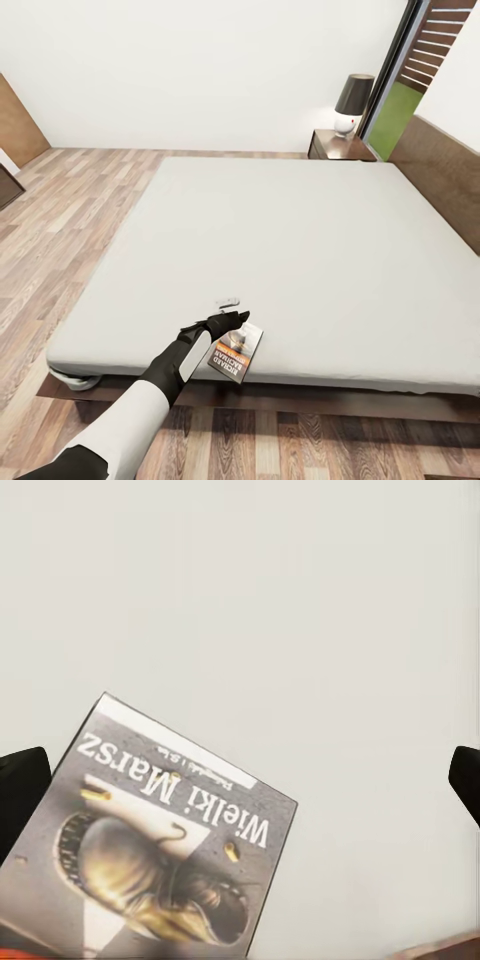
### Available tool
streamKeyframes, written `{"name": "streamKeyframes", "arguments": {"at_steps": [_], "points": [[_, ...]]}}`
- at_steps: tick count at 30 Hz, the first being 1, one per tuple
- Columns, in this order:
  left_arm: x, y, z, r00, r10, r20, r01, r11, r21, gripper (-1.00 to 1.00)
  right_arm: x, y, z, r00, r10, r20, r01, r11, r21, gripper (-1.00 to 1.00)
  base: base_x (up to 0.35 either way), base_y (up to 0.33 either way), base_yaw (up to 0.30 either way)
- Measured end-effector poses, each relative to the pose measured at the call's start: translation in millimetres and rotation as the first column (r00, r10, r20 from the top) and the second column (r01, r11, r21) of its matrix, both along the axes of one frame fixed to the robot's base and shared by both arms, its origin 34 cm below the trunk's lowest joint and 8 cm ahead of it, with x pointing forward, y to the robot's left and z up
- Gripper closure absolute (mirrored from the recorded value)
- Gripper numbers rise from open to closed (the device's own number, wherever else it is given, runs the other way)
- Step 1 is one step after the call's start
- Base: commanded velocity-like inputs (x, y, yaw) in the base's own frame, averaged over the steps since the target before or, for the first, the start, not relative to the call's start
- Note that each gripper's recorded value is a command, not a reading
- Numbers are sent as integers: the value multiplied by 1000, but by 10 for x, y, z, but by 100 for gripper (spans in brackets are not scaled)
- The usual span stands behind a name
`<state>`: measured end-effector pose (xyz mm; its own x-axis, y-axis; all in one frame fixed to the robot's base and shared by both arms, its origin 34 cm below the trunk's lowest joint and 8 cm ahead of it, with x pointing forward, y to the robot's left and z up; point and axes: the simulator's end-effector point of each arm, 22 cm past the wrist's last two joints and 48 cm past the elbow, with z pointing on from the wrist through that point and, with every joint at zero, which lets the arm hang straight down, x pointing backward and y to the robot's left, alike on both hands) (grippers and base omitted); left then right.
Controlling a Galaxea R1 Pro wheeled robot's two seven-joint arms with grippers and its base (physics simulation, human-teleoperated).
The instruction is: In the bedroom, move the book from the bed onto either nightstand, and place the two sandals side by side next to the bed.
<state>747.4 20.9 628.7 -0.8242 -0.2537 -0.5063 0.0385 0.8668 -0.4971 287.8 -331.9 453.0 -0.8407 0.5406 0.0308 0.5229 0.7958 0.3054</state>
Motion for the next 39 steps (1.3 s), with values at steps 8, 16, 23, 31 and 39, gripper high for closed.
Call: {"name": "streamKeyframes", "arguments": {"at_steps": [8,16,23,31,39], "points": [[-2,0,124,1000,0,0,0,1000,0,-100,-3,1,125,1000,1,0,-1,1000,0,-100,0,0,0],[-8,-6,245,1000,-1,-1,1,1000,-3,-100,-8,1,246,1000,1,-1,-1,1000,0,-100,0,0,0],[-33,-226,492,999,-40,14,42,992,-123,-100,-15,0,349,1000,2,-1,-2,1000,0,-100,0,0,0],[-113,-438,785,995,-96,25,99,959,-266,-100,-23,0,462,1000,2,-2,-2,1000,0,-100,0,0,0],[-289,-316,797,987,-155,-47,136,950,-281,-100,-34,1,571,1000,2,-2,-2,1000,0,-100,0,0,0]]}}
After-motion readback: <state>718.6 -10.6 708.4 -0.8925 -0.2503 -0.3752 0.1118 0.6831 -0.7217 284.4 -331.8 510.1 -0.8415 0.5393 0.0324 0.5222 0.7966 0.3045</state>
